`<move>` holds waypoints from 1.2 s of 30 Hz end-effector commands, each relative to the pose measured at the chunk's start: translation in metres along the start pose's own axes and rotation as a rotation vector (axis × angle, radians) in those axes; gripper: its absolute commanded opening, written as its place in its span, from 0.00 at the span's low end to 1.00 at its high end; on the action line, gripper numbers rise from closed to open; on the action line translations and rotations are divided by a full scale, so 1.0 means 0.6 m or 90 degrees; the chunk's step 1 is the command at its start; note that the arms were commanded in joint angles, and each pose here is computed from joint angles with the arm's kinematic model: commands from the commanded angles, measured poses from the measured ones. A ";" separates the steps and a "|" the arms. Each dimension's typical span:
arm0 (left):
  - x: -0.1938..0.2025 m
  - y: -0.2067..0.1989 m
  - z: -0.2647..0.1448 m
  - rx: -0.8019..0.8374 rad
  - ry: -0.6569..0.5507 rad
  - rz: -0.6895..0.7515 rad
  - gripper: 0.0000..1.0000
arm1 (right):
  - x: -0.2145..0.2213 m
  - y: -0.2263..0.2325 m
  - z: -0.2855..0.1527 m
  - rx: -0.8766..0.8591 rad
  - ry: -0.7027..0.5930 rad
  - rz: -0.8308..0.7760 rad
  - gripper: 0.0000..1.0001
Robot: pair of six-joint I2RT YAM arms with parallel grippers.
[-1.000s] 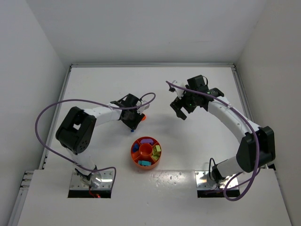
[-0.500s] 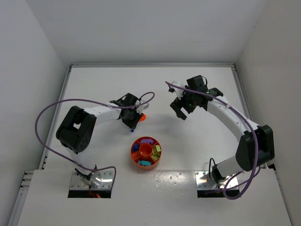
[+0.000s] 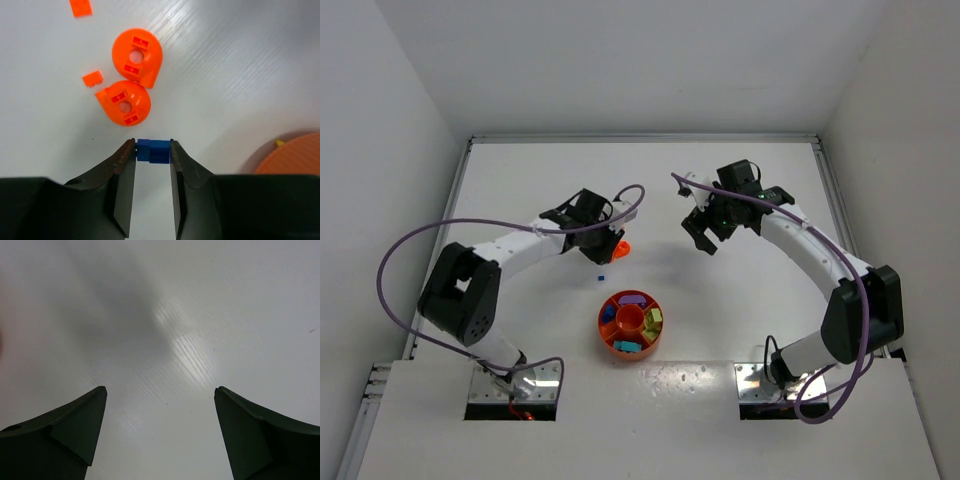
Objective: Sort the legos into containers by color
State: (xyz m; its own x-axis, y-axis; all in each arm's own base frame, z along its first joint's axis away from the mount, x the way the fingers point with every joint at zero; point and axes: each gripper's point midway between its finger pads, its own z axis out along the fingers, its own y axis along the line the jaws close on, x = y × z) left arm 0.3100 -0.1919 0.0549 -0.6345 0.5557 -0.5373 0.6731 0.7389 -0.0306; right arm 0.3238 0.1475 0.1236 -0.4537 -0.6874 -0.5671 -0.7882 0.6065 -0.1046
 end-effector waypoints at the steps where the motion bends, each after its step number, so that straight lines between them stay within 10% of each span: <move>1: -0.059 -0.006 -0.051 0.018 -0.082 0.024 0.27 | -0.032 -0.011 -0.011 0.005 -0.036 -0.012 0.88; 19: 0.033 -0.144 -0.228 0.248 -0.147 0.276 0.27 | -0.031 -0.006 -0.004 -0.004 -0.026 -0.014 0.88; 36: 0.084 -0.245 -0.255 0.381 -0.108 0.448 0.32 | -0.026 -0.008 -0.004 -0.001 -0.019 -0.024 0.88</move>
State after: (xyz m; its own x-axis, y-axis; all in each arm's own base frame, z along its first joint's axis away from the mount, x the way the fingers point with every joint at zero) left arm 0.1296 -0.2049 0.1502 -0.0369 0.7289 -0.6836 0.9972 -0.0173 -0.0722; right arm 0.3237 0.1475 0.1163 -0.4627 -0.7015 -0.5421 -0.7971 0.5968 -0.0919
